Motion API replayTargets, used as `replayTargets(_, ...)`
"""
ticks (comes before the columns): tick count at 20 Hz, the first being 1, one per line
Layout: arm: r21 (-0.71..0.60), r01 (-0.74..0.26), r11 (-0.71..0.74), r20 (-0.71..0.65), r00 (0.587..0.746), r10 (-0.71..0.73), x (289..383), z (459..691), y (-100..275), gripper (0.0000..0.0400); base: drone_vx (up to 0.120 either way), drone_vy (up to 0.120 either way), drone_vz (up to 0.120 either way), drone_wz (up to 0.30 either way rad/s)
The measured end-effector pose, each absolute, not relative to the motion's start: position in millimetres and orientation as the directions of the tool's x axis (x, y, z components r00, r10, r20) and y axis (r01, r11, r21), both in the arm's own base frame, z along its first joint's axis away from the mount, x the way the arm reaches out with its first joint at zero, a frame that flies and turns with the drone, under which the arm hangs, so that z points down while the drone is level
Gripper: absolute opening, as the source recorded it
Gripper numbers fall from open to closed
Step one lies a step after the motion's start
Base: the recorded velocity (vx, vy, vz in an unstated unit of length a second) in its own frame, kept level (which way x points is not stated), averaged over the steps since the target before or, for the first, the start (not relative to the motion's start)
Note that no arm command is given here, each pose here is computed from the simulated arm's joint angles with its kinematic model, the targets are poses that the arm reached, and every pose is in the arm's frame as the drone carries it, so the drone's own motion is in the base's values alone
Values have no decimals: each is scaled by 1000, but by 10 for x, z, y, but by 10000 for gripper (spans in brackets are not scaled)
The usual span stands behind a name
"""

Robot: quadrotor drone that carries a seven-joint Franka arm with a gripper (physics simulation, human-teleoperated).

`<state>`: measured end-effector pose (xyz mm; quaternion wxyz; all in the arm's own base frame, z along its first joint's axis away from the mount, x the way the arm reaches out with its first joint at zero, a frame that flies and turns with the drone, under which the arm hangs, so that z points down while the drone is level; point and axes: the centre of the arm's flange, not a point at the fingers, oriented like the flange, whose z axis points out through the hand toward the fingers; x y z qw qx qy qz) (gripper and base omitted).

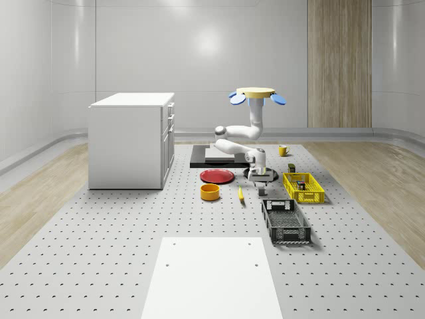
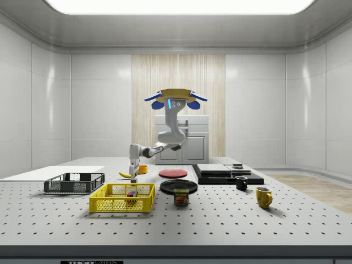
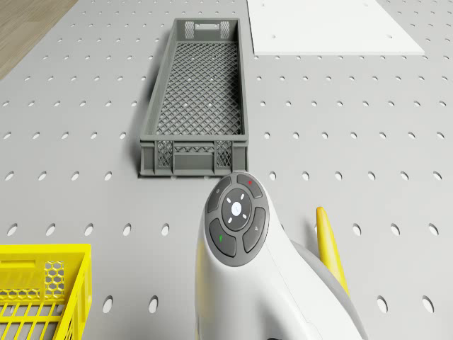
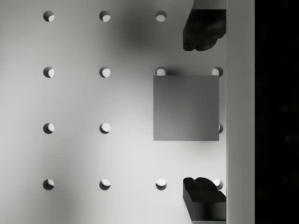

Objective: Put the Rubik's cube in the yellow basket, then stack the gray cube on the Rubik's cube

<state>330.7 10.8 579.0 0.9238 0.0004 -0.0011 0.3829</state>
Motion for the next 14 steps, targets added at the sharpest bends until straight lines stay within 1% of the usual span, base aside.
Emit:
replayTargets(5,0,-707,707,2,707,707,3307,5962,91,400,0,0,0,0)
replayTargets(12,0,-707,707,2,707,707,3307,6077,83,400,0,0,0,0)
replayTargets(14,0,-707,707,2,707,707,3307,6096,82,349,0,0,0,0)
